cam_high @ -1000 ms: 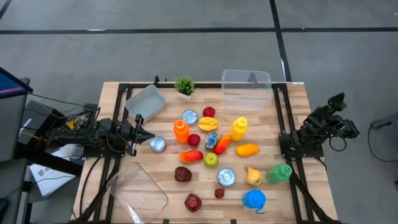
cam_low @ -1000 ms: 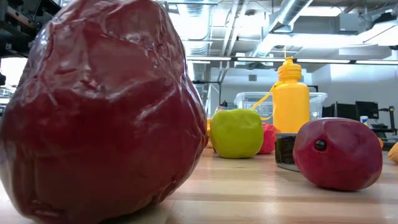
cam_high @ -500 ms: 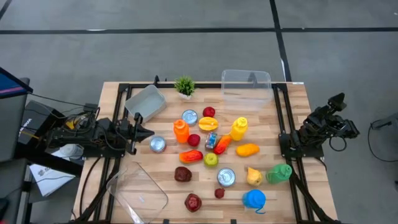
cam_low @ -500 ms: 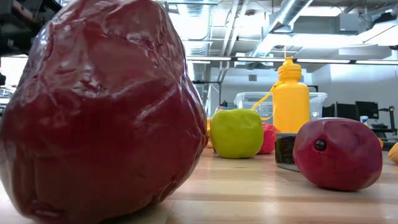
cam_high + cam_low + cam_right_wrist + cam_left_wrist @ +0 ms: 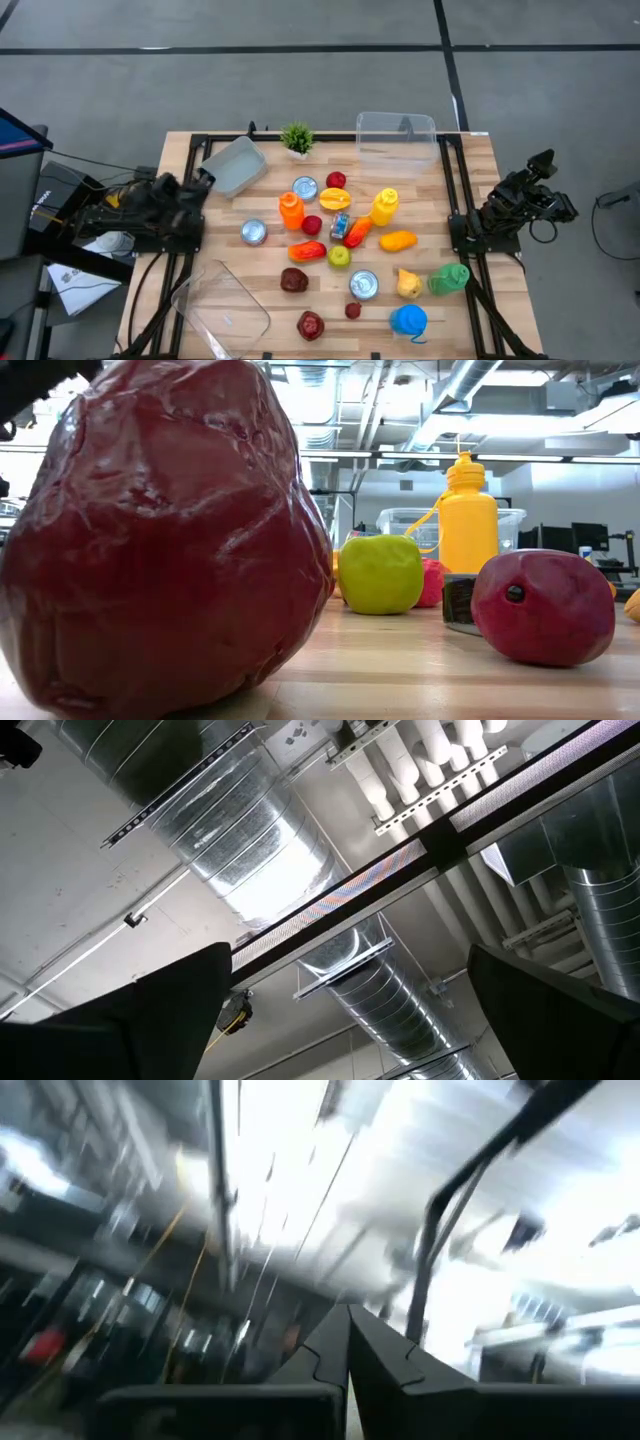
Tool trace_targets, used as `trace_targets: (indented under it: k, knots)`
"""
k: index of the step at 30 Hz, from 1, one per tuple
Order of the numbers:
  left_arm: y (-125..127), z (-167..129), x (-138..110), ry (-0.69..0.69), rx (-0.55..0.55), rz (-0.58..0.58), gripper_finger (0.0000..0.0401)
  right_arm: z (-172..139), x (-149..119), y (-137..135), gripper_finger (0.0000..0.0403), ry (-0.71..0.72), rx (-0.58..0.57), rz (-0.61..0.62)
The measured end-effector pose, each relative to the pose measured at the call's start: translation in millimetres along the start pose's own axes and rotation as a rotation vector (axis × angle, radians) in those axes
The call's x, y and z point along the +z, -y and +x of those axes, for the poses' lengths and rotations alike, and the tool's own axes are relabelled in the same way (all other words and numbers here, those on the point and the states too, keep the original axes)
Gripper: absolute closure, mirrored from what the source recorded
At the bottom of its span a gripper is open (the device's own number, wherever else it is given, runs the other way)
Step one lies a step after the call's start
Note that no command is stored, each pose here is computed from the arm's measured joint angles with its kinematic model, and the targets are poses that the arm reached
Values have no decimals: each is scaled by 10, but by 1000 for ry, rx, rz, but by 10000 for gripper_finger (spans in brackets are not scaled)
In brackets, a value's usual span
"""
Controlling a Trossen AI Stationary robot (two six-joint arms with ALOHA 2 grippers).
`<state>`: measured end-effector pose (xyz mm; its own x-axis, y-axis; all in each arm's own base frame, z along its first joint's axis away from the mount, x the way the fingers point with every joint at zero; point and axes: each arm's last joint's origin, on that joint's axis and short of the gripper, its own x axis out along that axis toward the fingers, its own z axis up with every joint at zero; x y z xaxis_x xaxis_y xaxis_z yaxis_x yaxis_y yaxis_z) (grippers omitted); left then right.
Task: Pick & Place Food Item
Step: Put the yellow tumbler into the top transparent bin
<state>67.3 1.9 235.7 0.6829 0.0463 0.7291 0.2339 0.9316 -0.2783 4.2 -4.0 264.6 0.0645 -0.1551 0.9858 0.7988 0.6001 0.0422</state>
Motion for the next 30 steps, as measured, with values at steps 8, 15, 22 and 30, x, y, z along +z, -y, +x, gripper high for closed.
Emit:
trace_targets:
  k: [8, 15, 22, 30]
  knots:
    - [62, -15, 158, 164, -65, 1, 401, 0, 0, 0, 3, 0, 0, 0]
    - [62, -15, 156, 162, -64, -2, 401, 0, 0, 0, 3, 0, 0, 0]
    - [51, -15, 160, 176, -27, -4, 401, 0, 0, 0, 3, 0, 0, 0]
    - [49, -15, 160, 178, -22, -4, 401, 0, 0, 0, 3, 0, 0, 0]
